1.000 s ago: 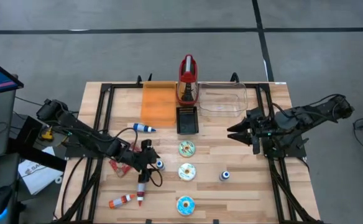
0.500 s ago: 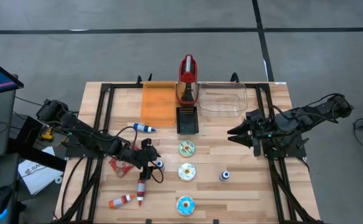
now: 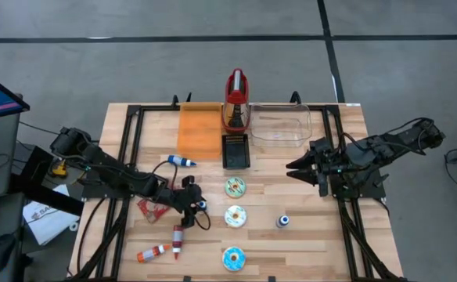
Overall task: Pick & Place Food Item
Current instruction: Put the bottom left blue food coloring bottle into the transparent bin
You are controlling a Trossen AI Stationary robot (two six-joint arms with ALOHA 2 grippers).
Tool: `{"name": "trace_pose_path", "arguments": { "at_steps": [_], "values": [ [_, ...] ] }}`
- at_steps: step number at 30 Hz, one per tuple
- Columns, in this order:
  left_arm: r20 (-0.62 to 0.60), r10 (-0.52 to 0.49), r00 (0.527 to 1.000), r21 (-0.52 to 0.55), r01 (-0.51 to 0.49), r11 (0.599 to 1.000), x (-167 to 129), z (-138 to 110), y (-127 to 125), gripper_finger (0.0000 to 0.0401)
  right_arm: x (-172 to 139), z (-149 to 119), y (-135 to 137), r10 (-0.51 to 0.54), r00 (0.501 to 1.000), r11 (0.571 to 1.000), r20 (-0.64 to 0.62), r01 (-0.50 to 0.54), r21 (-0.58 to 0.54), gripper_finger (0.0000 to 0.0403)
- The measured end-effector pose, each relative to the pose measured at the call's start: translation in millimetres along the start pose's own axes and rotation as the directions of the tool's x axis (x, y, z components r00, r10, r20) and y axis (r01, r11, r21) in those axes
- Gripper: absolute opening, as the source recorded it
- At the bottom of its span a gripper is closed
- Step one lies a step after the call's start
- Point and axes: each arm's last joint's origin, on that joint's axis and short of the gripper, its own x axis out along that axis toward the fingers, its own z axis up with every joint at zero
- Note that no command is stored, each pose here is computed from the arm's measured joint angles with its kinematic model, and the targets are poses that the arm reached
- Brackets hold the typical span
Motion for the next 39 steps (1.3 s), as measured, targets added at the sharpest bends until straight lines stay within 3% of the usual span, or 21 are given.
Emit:
{"name": "trace_pose_path", "arguments": {
  "at_steps": [6, 11, 15, 21, 25, 31, 39],
  "values": [
    [0.116, 0.02, 0.993, -0.081, -0.01, 0.997, -10, 21, 18, 0.0107, 0, 1, -1, -0.037, 0.999, 0.999, 0.026, 0.038, -0.017, 0.0145],
    [0.31, 0.019, 0.95, -0.147, 0.028, 0.989, -29, 56, 37, 0.0107, 5, 1, -4, -0.063, 0.998, 0.997, 0.024, 0.064, -0.053, 0.0145],
    [0.385, 0.003, 0.923, -0.108, 0.042, 0.993, -45, 88, 51, 0.0107, 17, 1, -9, -0.101, 0.995, 0.99, 0.005, 0.101, -0.103, 0.0156],
    [0.288, -0.023, 0.957, 0.005, 0.023, 1.0, -52, 122, 62, 0.0107, 35, 10, -16, -0.088, 0.995, 0.991, -0.038, 0.084, -0.107, 0.0206],
    [0.254, -0.021, 0.967, 0.059, 0.006, 0.998, -53, 144, 62, 0.0107, 50, 18, -12, -0.059, 0.995, 0.984, -0.083, 0.044, -0.171, 0.0235],
    [0.266, -0.027, 0.964, 0.104, -0.001, 0.995, -51, 176, 57, 0.0107, 85, 18, -16, -0.076, 0.978, 0.972, -0.192, 0.03, -0.231, 0.0239],
    [0.312, -0.014, 0.95, 0.101, -0.018, 0.995, -55, 196, 50, 0.0107, 111, 15, -15, -0.066, 0.978, 0.966, -0.198, 0.013, -0.258, 0.0239]
  ]
}}
